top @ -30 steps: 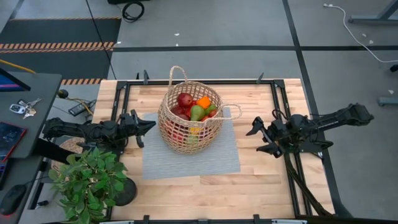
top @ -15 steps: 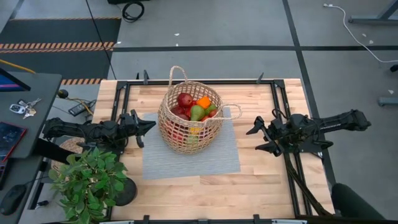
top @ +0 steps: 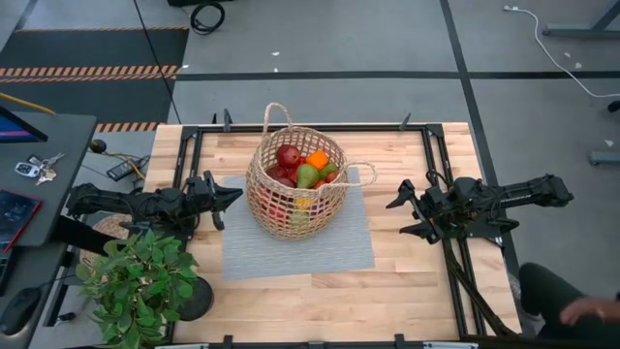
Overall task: Build produce basket
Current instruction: Return to Home Position
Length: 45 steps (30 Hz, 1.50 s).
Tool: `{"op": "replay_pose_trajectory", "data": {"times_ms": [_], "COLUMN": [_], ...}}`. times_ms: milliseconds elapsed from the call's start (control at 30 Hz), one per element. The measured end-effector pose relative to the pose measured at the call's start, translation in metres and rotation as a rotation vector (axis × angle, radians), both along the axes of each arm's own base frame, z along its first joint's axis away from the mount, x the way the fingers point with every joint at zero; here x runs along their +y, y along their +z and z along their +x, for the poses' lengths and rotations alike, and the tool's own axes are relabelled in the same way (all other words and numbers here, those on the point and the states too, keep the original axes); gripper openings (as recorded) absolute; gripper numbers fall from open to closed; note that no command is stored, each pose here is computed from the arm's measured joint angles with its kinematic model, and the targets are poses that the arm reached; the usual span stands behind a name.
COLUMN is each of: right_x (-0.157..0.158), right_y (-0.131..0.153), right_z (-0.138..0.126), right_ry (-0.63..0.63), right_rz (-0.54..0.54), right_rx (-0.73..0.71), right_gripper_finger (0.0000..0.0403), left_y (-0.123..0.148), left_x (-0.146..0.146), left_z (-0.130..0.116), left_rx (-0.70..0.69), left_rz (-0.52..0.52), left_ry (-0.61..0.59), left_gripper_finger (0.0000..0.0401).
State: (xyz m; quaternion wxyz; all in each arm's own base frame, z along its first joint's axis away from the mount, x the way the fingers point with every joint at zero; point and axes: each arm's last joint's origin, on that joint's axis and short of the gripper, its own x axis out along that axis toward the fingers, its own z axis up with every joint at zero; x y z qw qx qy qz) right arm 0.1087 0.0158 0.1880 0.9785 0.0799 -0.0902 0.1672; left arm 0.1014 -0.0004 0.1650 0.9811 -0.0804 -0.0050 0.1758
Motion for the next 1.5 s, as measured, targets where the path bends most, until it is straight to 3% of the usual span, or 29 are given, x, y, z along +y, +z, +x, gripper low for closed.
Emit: {"op": "replay_pose_trajectory", "data": {"times_ms": [233, 367, 533, 800, 1500], "right_x": [0.000, 0.000, 0.001, 0.001, 0.001], "right_y": [0.000, -0.002, -0.003, -0.017, -0.006], "right_z": [0.000, 0.000, 0.000, 0.002, 0.001], "right_ry": [0.001, 0.029, 0.018, 0.029, 0.040], "right_rz": [0.004, 0.067, -0.011, 0.032, 0.047], "right_rx": [0.002, 0.047, 0.034, 0.196, 0.084], "right_gripper_finger": [0.0351, 0.0351, 0.0351, 0.0351, 0.0351], "left_y": [0.000, 0.000, 0.000, 0.000, 0.000], "left_x": [0.000, 0.000, 0.000, 0.000, 0.000], "left_z": [0.000, 0.000, 0.000, 0.000, 0.000], "left_rx": [0.000, 0.000, 0.000, 0.000, 0.000], "left_rz": [0.000, 0.000, 0.000, 0.000, 0.000], "left_ry": [0.000, 0.000, 0.000, 0.000, 0.000], "left_gripper_finger": [0.0031, 0.0037, 0.0040, 0.0032, 0.0034]}}
